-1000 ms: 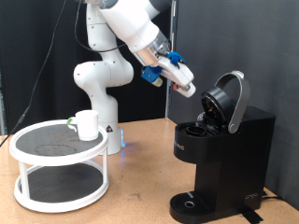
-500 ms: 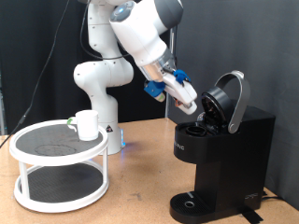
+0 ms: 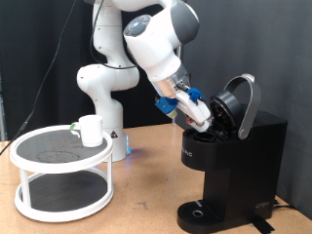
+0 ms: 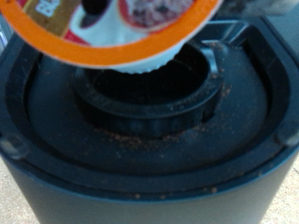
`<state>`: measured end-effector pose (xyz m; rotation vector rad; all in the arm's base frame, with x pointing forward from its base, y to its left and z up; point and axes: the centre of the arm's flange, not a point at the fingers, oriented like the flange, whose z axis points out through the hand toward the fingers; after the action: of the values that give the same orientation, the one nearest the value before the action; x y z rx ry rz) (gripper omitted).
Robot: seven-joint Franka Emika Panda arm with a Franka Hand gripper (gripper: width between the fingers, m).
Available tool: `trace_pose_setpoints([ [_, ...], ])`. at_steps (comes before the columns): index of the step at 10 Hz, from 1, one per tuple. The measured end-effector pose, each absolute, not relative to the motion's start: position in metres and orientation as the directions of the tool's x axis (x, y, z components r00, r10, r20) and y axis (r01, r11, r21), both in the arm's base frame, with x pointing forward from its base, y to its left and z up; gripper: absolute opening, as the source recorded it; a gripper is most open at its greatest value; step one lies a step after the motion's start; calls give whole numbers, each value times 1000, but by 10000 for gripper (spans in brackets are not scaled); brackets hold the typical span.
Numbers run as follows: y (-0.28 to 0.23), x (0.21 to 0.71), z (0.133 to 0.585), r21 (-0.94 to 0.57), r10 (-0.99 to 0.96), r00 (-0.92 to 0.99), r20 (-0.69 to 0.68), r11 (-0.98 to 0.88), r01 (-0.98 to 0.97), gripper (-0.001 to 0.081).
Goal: Make a cup of coffee with the keurig machine
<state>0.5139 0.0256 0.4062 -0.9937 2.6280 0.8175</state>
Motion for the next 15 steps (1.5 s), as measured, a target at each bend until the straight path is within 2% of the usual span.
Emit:
trace_pose_setpoints([
  [7, 28, 517, 390, 430, -546, -758, -357, 625, -652, 389],
  [8, 28, 518, 388, 429, -545, -759, -356, 627, -651, 588],
  [9, 27, 518, 388, 428, -544, -760, -356, 628, -650, 588],
  [10, 27, 518, 388, 428, -544, -760, -356, 628, -650, 708],
  [12, 27, 517, 391, 443, -540, -753, -376, 609, -658, 727],
  [15, 19, 507, 424, 499, -535, -710, -457, 506, -703, 734],
])
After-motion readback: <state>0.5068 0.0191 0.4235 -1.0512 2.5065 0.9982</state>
